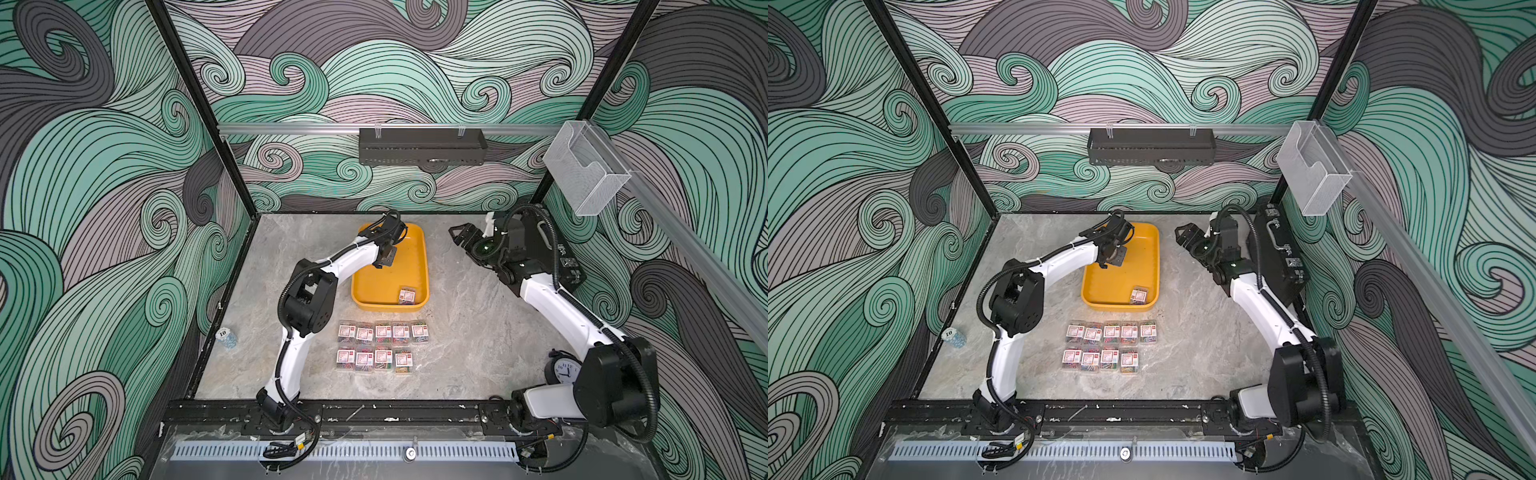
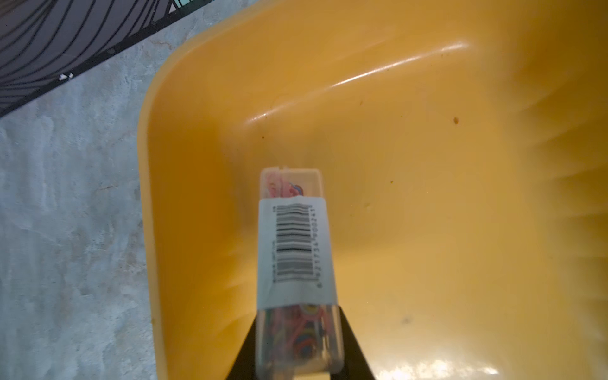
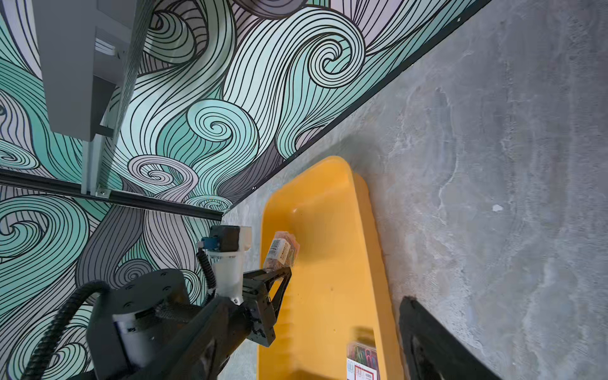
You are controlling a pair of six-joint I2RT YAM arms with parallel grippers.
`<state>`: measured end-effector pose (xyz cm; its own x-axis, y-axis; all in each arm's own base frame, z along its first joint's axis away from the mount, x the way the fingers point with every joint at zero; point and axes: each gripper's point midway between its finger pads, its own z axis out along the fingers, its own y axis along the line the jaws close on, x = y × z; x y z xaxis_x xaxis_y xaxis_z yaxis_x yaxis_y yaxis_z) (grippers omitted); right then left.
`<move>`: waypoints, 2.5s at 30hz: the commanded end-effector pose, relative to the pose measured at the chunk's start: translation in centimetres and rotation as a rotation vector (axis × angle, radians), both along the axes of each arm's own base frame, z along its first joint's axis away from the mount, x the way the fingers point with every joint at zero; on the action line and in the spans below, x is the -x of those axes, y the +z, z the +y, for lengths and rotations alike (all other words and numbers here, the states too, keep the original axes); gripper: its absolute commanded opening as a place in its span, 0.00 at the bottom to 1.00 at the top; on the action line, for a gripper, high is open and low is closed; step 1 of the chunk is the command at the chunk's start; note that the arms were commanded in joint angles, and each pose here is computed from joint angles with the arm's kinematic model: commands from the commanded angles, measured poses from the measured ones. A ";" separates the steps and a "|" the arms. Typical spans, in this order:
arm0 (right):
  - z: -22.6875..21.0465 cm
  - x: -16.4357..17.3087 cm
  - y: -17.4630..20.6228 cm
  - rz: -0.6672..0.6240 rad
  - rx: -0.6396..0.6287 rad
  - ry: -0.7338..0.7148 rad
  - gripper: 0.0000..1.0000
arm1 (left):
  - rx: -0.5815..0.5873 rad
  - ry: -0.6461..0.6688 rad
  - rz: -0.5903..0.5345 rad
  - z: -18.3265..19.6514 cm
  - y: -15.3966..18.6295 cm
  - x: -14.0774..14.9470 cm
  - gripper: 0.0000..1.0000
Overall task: Take the paper clips out of the storage box
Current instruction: Place the boxed paper clips in the storage box, then pick up the boxed paper clips from the storage box.
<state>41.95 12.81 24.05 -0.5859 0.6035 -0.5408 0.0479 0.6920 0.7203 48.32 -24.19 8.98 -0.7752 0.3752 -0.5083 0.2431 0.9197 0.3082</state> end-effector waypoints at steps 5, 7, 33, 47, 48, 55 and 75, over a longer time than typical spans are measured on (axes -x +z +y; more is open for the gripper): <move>-1.6 1.3 0.4 -0.008 0.019 -0.011 0.82 | -0.259 -0.086 0.087 0.5 -1.3 1.4 0.15; -1.8 1.5 0.6 -0.012 0.018 -0.016 0.83 | -0.287 -0.111 0.105 0.0 -2.0 1.7 0.15; -2.0 2.1 0.5 -0.012 0.039 -0.011 0.83 | 0.012 -0.193 0.097 -5.5 0.9 2.8 0.42; 3.5 1.3 -2.5 0.062 0.322 0.129 0.83 | 0.374 0.100 0.020 3.0 8.5 3.6 0.45; 4.3 1.1 -3.1 0.075 0.353 0.142 0.83 | 0.387 0.124 0.025 4.1 8.4 3.9 0.45; 9.4 -0.6 -5.9 0.126 0.454 0.222 0.84 | 0.443 0.218 -0.009 8.4 9.4 6.9 0.46; 17.7 -5.3 -16.5 0.324 0.624 0.227 0.88 | 0.567 0.368 0.026 12.2 7.1 13.3 0.50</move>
